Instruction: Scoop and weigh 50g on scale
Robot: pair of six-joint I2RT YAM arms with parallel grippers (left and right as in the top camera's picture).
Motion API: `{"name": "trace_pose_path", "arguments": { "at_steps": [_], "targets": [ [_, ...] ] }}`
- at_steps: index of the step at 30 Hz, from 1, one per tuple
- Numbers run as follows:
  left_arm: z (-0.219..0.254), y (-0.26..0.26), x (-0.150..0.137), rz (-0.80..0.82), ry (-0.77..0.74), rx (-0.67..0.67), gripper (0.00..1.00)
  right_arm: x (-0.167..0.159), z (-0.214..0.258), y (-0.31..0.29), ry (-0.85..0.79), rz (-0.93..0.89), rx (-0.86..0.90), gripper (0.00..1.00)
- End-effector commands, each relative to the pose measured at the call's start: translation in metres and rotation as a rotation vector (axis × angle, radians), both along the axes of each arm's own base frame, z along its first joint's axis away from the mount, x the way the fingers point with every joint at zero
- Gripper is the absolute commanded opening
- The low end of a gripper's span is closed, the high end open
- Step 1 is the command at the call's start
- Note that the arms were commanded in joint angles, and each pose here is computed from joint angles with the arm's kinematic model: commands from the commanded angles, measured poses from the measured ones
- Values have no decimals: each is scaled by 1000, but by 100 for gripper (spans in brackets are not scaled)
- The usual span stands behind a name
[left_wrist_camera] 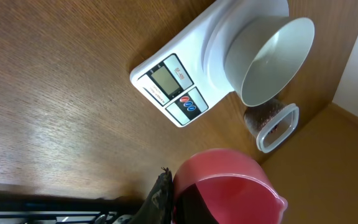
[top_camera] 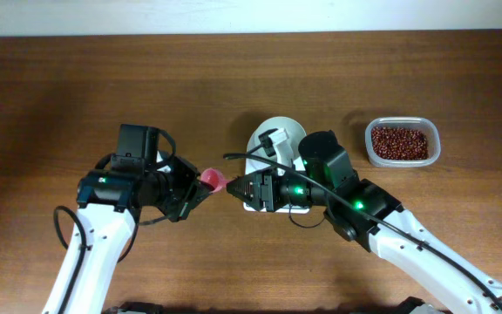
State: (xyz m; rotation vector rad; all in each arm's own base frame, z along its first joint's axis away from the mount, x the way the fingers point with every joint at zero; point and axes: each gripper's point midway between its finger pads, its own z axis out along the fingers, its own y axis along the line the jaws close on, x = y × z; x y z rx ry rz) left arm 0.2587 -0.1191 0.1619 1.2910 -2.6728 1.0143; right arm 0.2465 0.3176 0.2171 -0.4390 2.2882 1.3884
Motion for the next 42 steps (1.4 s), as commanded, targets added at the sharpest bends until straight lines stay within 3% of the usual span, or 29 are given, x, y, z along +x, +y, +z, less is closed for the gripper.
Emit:
{"name": "trace_pose_path", "arguments": {
  "at_steps": [1,10,33,42],
  "targets": [
    [2,-4,-1,-25,-10,-5,0,-1,-3,1,-4,8,-13,47],
    [2,-13,-5,-60,-9,-6,0,-1,-3,1,-4,8,-13,37],
    [3,-17,-3,-79,-34,10,0,-2,-6,0,12,7,-21,22],
    [2,-16,-2,-75,-35,20,1,-3,-7,0,18,7,-26,10]
  ]
}}
